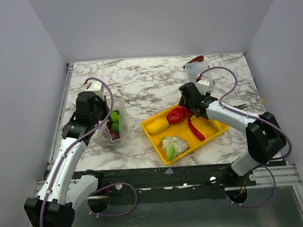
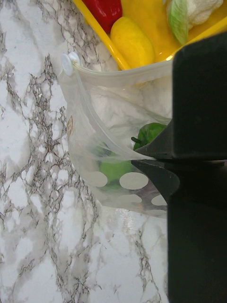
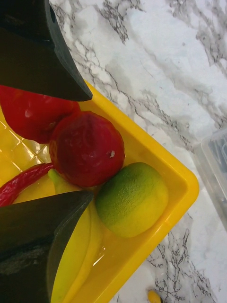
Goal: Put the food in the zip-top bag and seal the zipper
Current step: Pick up the fake fruit from the bin.
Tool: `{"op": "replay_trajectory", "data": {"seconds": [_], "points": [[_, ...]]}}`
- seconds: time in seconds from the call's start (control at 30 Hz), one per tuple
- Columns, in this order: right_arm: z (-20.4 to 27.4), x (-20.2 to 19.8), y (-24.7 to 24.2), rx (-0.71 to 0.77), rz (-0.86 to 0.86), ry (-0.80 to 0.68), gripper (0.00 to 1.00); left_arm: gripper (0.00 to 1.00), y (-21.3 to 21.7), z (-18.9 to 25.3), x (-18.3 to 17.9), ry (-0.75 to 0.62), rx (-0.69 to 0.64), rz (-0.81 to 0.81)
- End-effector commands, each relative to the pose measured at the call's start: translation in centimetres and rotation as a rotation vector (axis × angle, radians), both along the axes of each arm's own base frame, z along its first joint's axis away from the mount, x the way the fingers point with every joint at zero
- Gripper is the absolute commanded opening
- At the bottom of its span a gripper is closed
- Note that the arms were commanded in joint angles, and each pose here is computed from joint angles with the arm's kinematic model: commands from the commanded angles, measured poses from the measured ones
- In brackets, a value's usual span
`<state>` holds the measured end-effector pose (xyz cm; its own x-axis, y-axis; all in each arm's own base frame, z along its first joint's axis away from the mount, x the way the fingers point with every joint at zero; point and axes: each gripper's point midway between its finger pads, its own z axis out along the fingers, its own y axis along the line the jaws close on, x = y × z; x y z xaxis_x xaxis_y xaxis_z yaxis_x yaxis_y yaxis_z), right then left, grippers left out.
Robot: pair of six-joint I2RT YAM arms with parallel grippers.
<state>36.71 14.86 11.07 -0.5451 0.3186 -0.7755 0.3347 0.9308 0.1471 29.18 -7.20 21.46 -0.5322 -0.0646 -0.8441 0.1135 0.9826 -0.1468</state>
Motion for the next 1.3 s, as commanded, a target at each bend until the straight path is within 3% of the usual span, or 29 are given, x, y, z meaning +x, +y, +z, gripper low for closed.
{"op": "replay_trajectory", "data": {"seconds": [0.0,0.5,1.03,1.17,1.27], "points": [[-0.9,0.7,0.1,-0.005,-0.004,0.02,0.79,0.0,-0.2,0.5,0.1,-0.027,-0.012,-0.014],[-4.1,0.4,0.5,0.0,0.023,0.081,0.72,0.0,-0.5,0.2,0.1,-0.014,-0.021,-0.029],[-0.1,-0.5,-0.5,0.008,0.051,-0.01,0.2,0.0,-0.6,0.1,0.1,-0.012,-0.028,-0.035],[1.6,-0.8,0.5,0.058,0.123,-0.053,0.03,0.0,-0.7,0.1,0.3,-0.004,-0.031,-0.04],[4.1,-1.0,2.9,0.16,0.249,-0.124,0.01,0.0,-0.8,0.1,0.3,-0.003,-0.035,-0.043]]}}
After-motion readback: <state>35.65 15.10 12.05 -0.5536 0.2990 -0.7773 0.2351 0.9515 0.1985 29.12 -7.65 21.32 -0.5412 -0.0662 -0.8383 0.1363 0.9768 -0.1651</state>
